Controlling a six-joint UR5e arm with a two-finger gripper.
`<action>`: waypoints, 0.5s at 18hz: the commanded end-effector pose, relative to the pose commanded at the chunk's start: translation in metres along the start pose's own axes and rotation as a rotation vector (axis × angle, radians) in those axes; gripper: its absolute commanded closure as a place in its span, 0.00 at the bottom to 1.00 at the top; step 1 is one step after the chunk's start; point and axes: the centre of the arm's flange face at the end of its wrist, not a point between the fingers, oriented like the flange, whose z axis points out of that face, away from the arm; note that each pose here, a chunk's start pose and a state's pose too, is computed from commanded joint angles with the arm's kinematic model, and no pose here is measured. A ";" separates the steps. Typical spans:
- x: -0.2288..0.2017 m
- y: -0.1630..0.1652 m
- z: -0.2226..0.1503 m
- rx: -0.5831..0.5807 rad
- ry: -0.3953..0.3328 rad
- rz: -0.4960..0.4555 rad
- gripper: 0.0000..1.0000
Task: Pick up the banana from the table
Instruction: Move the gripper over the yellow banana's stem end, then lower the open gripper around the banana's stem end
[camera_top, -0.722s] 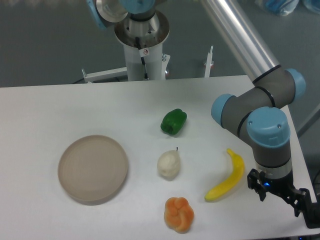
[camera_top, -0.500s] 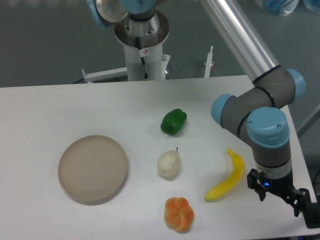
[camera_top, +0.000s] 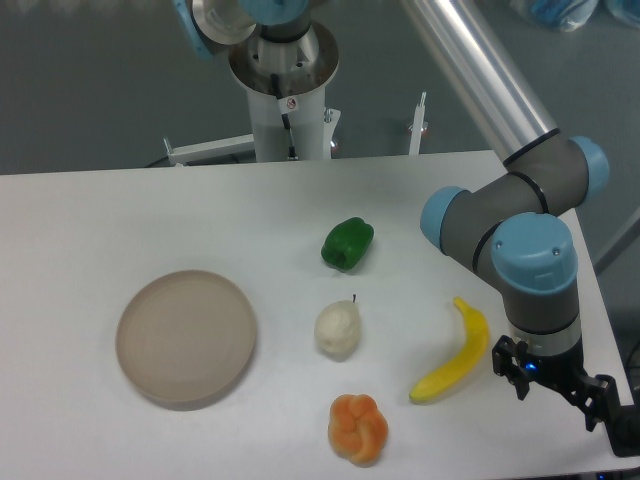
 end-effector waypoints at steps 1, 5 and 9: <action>0.003 0.000 0.002 0.003 0.007 0.001 0.00; 0.012 0.007 0.000 -0.014 0.047 0.010 0.00; 0.032 0.032 -0.002 -0.024 0.190 -0.007 0.00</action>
